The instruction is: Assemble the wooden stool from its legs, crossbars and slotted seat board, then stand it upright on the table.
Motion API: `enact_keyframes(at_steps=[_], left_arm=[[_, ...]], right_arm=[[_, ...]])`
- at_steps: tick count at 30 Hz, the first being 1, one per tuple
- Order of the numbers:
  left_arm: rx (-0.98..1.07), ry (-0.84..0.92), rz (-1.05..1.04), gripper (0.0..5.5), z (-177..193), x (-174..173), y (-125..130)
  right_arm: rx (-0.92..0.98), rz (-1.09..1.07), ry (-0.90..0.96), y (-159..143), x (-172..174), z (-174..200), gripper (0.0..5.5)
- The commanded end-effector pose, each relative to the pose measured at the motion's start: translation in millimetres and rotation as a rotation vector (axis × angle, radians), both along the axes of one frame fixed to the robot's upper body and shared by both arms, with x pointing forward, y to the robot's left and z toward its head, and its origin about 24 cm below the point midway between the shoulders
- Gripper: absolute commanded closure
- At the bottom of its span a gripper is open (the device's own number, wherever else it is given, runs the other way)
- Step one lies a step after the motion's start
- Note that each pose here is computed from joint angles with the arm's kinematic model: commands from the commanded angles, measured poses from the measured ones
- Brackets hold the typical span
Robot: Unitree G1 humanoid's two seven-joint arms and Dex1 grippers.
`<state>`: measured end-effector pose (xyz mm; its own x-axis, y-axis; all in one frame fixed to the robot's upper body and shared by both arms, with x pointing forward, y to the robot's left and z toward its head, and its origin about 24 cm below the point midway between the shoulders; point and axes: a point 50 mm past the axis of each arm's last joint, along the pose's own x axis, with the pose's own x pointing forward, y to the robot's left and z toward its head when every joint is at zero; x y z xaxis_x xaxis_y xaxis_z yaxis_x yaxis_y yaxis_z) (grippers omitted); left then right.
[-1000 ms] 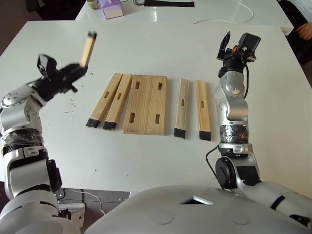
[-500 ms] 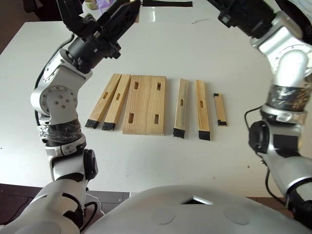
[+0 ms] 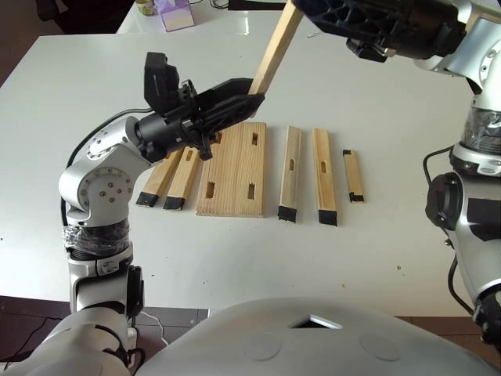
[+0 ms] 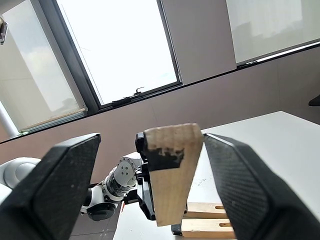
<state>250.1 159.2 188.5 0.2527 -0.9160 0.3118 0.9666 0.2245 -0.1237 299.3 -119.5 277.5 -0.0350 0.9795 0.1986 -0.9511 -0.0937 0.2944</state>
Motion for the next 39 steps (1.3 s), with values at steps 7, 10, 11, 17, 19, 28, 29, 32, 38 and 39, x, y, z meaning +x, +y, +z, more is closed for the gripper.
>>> enact_keyframes(at_steps=[7, 10, 11, 17, 19, 28, 29, 32, 38, 39], left_arm=[[0.053, 0.002, -0.013, 4.20, -6.0, -3.5, -3.5], [0.053, 0.009, -0.008, 4.20, -7.9, -2.5, -1.8], [0.053, 0.011, -0.003, 4.20, -8.3, -2.0, -0.9], [0.045, 0.006, -0.002, 4.20, -6.6, 0.2, -0.6], [0.044, 0.005, -0.004, 4.20, -5.9, 0.9, -0.7], [0.017, 0.068, 0.243, 3.28, -19.7, 18.8, 4.6], [0.052, 0.078, 0.308, 3.10, -27.0, 19.0, 10.4], [0.116, 0.113, 0.556, 3.03, -49.2, 12.7, 43.3], [-0.073, 0.183, 1.007, 3.03, -55.6, 12.7, 64.9], [-0.121, 0.231, 1.091, 3.03, -57.7, 17.9, 62.7]], right_arm=[[-0.075, -0.006, -0.028, 5.4, -0.2, -9.3, 3.06], [-0.073, -0.022, -0.027, 1.1, 1.9, -10.2, 3.46], [-0.073, -0.023, -0.030, 0.2, 1.9, -10.1, 3.59], [-0.079, -0.030, -0.056, -0.9, 1.0, -15.1, 4.18], [-0.076, -0.030, -0.062, -0.5, 0.8, -15.5, 4.18], [-0.109, -0.206, -0.182, -2.4, 3.8, -28.1, 4.18], [-0.125, -0.263, -0.200, -3.0, 6.5, -33.3, 4.18], [-0.225, -0.399, -0.295, -5.4, 5.7, -63.7, 4.18], [-0.391, -0.500, -0.347, -8.5, -11.1, -124.1, 4.18], [-0.421, -0.500, -0.364, -13.0, -12.3, -128.9, 4.18]])
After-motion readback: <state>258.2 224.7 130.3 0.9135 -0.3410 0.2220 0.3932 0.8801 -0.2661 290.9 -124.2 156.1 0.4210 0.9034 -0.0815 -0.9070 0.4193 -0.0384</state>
